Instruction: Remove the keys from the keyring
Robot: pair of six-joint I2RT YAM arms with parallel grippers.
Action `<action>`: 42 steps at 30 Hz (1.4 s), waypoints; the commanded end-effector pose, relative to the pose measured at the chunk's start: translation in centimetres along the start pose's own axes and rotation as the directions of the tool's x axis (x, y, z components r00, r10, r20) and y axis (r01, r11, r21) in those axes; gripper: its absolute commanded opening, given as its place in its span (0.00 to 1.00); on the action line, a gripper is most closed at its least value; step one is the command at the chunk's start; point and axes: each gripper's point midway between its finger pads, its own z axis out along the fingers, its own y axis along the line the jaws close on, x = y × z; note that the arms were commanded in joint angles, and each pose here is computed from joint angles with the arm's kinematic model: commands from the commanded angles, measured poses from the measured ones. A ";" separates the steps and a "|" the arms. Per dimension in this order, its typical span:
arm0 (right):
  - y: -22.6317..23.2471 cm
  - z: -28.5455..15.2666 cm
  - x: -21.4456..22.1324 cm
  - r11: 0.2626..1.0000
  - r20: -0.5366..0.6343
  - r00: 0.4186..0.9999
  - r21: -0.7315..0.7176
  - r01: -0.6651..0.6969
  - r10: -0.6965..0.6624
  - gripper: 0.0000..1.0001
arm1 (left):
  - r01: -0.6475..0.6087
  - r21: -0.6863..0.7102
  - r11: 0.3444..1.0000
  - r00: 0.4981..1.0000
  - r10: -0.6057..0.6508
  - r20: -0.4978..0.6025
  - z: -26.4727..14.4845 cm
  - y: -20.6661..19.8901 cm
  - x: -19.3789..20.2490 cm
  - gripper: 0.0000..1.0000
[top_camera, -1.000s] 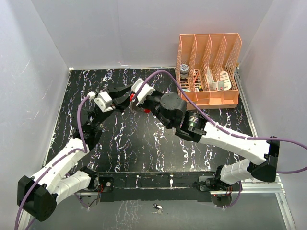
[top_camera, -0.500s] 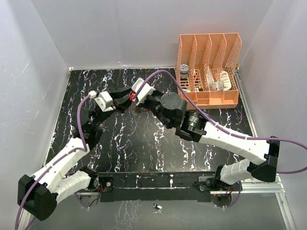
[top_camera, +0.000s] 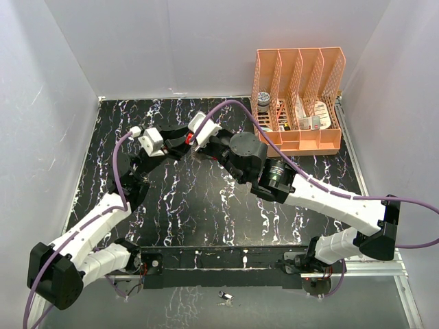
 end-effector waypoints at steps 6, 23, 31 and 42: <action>-1.6 -0.9 -3.8 0.998 0.136 0.988 0.006 -0.069 0.067 0.00 | -0.034 0.045 0.998 0.993 0.029 0.110 1.1 -0.4 -3.0 0.24; -0.8 -1.2 -3.9 0.996 0.151 0.985 -0.043 -0.078 0.083 0.00 | -0.018 0.120 0.993 0.984 -0.004 0.179 2.2 -1.2 -3.3 0.23; -0.7 -1.3 -3.8 0.996 0.149 0.985 -0.048 -0.077 0.084 0.00 | -0.005 0.157 0.988 0.979 -0.027 0.201 2.8 -1.5 -4.0 0.19; -0.8 -1.6 -3.7 0.996 0.150 0.985 -0.048 -0.080 0.086 0.00 | 0.011 0.230 0.973 0.976 -0.061 0.209 3.3 -2.4 -4.0 0.00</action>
